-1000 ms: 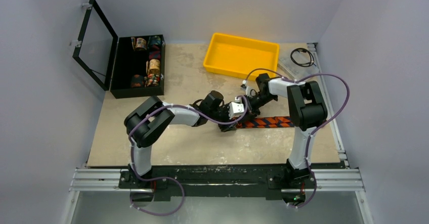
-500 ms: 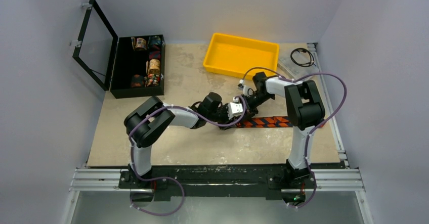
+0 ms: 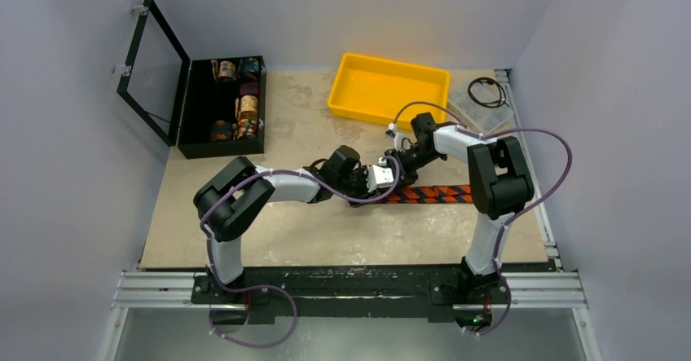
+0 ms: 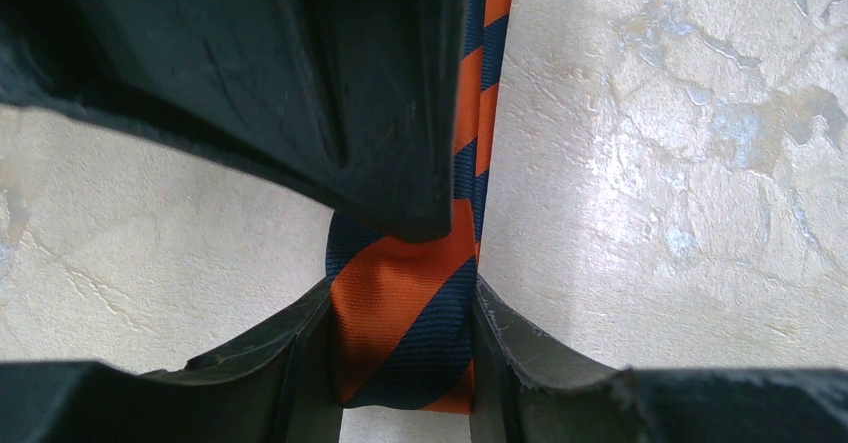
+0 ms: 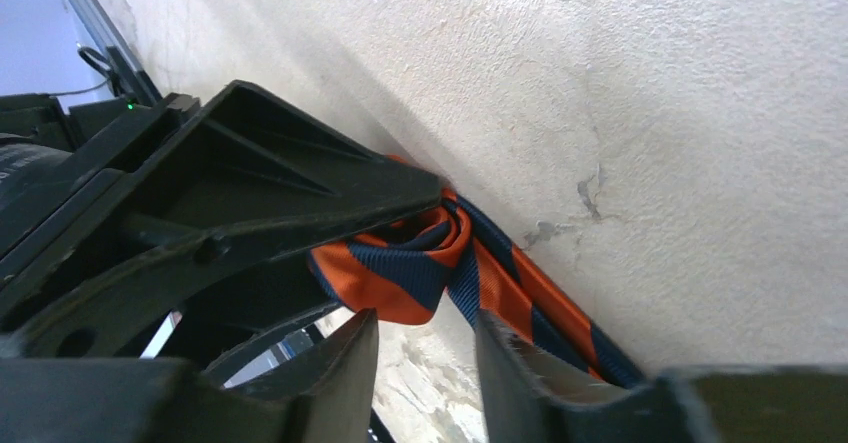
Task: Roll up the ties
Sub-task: Roll the tie at the center of the board.
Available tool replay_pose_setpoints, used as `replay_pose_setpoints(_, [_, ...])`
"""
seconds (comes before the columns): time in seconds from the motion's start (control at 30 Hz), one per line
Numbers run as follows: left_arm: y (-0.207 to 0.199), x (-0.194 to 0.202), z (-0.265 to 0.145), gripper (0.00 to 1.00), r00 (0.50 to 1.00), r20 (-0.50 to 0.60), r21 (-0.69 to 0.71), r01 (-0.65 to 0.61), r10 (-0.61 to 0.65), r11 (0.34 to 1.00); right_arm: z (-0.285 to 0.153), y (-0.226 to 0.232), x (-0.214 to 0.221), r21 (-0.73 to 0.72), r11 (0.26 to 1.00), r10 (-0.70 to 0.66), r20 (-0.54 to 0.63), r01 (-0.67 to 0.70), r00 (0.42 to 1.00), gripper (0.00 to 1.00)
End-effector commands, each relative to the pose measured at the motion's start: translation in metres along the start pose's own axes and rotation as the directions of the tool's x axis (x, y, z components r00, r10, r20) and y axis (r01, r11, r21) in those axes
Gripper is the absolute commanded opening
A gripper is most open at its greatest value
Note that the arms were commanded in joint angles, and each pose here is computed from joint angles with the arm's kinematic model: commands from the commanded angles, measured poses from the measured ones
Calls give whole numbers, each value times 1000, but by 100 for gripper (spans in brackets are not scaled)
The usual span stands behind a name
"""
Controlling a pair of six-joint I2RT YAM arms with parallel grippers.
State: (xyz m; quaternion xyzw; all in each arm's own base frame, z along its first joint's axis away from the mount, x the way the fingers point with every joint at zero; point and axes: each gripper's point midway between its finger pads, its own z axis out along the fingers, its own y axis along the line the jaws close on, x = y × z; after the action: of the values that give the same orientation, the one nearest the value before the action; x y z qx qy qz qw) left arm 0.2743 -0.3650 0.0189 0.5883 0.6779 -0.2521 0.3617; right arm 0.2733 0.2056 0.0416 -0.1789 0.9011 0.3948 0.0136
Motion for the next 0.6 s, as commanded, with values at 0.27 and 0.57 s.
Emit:
replay_pose_setpoints(0.27, [-28,54,-10,29,980,-182,109,98,-77,989,19,-67,5,167,985,60,-43,-52,997,11])
replay_pose_setpoints(0.57, [-14,-24,-30,33,1000,6,155,1,-2,988,23,-88,13,241,968,91,-76,-70,993,9])
